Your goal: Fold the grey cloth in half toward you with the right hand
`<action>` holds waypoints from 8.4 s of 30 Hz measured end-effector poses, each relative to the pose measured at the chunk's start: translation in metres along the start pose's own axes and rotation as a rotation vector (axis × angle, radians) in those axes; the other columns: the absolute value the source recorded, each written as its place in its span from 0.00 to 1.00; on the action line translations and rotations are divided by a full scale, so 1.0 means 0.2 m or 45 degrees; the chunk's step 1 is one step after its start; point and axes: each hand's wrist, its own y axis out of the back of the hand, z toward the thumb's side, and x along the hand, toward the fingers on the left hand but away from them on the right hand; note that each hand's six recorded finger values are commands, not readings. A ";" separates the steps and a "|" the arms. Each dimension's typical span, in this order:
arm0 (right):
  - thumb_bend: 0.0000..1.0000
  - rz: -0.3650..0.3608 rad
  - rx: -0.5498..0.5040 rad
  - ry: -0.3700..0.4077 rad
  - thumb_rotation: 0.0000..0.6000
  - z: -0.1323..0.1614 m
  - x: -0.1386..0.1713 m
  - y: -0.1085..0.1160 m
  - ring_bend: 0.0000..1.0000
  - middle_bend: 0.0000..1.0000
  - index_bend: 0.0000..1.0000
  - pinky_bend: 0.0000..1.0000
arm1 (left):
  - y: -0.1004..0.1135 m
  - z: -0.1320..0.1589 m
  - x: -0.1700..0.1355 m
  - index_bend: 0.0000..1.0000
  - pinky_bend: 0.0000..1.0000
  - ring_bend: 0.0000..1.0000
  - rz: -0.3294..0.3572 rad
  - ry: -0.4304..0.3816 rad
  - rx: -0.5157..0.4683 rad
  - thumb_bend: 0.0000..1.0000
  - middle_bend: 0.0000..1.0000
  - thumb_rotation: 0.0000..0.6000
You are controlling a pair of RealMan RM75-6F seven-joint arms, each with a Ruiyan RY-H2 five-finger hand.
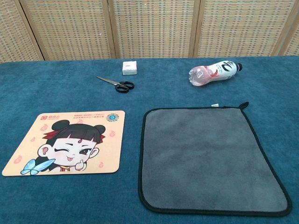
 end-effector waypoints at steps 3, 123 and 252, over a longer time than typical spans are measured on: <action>0.00 0.010 -0.002 0.005 1.00 0.00 0.00 0.00 0.00 0.00 0.00 0.00 | 0.00 0.00 0.00 0.00 0.00 0.00 -0.001 -0.001 0.000 0.15 0.00 1.00; 0.54 0.394 0.039 0.469 1.00 1.18 -0.70 -0.74 0.00 0.00 0.59 0.00 | 0.01 -0.11 0.12 0.00 0.00 0.00 0.005 0.124 -0.047 0.15 0.00 1.00; 0.33 0.415 0.108 0.923 1.00 1.47 -0.11 -0.86 0.00 0.00 0.37 0.00 | 0.06 -0.10 0.06 0.00 0.00 0.00 0.044 0.094 -0.068 0.15 0.00 1.00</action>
